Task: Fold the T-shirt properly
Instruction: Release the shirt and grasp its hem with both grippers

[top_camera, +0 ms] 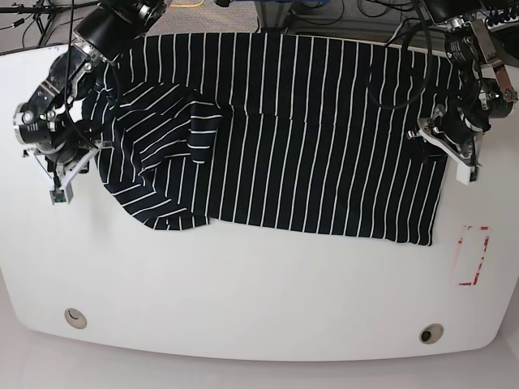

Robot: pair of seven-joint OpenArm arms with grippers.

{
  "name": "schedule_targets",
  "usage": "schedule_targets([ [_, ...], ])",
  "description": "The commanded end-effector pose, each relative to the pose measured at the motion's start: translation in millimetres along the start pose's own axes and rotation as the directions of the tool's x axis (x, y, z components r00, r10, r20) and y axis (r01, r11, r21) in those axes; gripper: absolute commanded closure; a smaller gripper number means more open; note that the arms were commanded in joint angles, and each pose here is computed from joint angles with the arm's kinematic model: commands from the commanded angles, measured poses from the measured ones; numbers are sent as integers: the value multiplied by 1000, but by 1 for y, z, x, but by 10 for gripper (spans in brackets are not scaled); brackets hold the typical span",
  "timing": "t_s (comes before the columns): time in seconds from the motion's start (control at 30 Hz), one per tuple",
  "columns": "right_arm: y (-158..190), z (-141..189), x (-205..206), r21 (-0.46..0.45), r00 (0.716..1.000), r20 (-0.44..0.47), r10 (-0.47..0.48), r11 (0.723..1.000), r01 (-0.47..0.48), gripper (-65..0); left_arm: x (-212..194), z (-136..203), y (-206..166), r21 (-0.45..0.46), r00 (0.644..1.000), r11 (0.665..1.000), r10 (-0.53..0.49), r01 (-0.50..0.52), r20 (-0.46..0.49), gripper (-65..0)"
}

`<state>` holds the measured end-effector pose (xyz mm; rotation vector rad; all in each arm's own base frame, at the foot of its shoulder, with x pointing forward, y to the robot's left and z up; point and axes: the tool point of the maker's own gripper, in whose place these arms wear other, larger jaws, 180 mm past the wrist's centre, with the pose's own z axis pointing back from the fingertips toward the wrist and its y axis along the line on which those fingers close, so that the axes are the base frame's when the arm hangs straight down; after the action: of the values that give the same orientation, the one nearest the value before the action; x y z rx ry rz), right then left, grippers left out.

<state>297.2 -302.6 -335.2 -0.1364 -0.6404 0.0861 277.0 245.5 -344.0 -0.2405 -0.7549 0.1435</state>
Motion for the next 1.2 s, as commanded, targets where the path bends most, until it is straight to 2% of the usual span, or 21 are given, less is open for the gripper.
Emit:
schedule_targets([
  [0.0, -8, -12, 27, -4, 998, 48, 39, 999, -39, -216, 32, 5, -2, -1, 997, 1000, -23, 23, 76, -281],
  [0.17, -9, -41, 30, 41, 999, 35, 4, 999, -6, -517, 55, 7, 0, 5, 994, 1000, -24, 23, 108, -393],
  [0.27, -6, -57, 33, 82, 998, 49, -28, 996, 24, -610, 73, 12, 4, 14, 989, 1000, -13, 11, 148, -399],
  [0.3, -5, -61, 35, 93, 998, 56, -38, 995, 33, -617, 76, 12, 5, 14, 988, 1000, -11, 9, 152, -399],
  [0.6, 6, -96, 35, 196, 989, 58, -136, 973, 122, -618, 102, 19, 6, 20, 982, 1000, -25, 22, 188, -397],
  [0.83, 22, -103, 34, 236, 986, 57, -158, 962, 141, -614, 102, 19, 6, 21, 982, 1000, -24, 21, 186, -397],
  [0.93, 34, -106, 34, 253, 986, 53, -160, 957, 141, -552, 102, 19, 7, 21, 982, 1000, -22, 19, 189, -397],
  [1.1, 42, -108, 34, 268, 985, 51, -166, 952, 147, -385, 104, 19, 7, 24, 981, 1000, -23, 19, 193, -397],
  [1.17, 47, -109, 32, 277, 985, 46, -168, 949, 149, -298, 111, 19, 7, 24, 979, 1000, -20, 16, 205, -399],
])
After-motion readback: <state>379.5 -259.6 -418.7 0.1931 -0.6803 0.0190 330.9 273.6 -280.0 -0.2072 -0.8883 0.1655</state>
